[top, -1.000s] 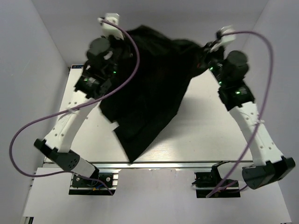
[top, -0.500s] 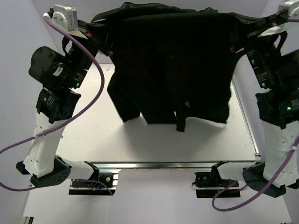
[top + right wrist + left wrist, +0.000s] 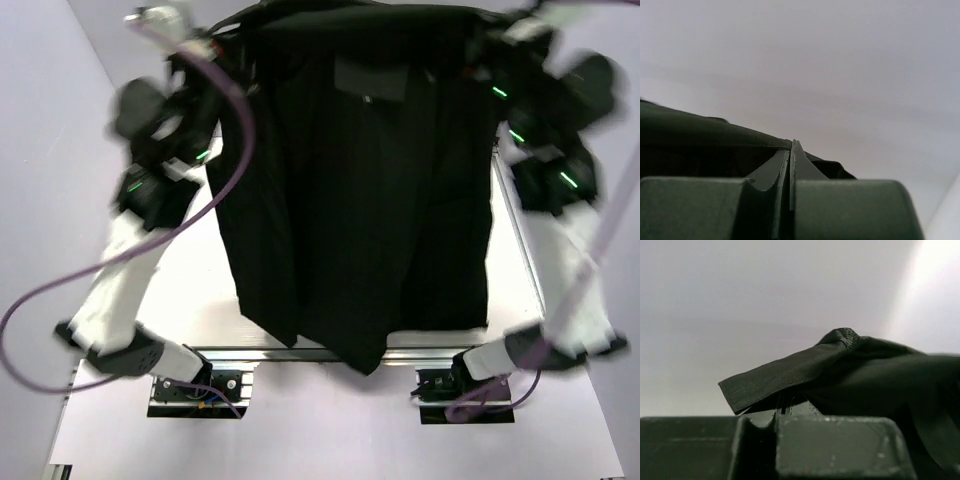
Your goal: Zip up the jacket
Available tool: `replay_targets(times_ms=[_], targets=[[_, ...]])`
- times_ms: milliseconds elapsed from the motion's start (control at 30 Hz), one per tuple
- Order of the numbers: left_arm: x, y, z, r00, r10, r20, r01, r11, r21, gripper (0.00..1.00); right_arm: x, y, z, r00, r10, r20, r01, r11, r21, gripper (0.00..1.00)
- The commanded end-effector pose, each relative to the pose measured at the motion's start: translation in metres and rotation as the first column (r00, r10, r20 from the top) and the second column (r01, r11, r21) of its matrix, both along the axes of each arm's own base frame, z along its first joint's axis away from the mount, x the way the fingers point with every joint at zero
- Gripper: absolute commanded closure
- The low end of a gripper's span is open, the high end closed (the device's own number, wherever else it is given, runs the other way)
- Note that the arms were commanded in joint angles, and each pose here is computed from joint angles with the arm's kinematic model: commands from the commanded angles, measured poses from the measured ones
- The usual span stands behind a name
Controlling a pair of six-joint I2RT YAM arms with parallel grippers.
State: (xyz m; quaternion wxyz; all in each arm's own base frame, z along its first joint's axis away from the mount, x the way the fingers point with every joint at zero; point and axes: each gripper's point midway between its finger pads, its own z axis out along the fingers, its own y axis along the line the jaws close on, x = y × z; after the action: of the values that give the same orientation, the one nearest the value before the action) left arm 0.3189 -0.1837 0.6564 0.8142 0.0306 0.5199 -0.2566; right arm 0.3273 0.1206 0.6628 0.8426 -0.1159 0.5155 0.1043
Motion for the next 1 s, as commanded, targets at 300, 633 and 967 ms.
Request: replay_targets(times_ms=[300,633,967], targets=[[0.315,0.036,-0.355,0.664,0.449,-0.598,-0.348,0.893,0.285,0.67,0.315,0.041,-0.368,0.734,-0.139,-0.664,0.156,0.987,-0.033,0.84],[0.283,0.028,-0.340,0.686,0.365,-0.630,-0.263,0.931,0.253,0.02,0.225,0.016,-0.371,0.612,-0.145,-0.778,0.197,0.980,-0.027,0.11],[0.082,0.053,-0.435,0.486,0.174,-0.857,-0.174,0.980,0.101,0.02,-0.022,-0.078,-0.551,0.020,-0.174,-0.985,0.484,0.864,-0.142,0.11]])
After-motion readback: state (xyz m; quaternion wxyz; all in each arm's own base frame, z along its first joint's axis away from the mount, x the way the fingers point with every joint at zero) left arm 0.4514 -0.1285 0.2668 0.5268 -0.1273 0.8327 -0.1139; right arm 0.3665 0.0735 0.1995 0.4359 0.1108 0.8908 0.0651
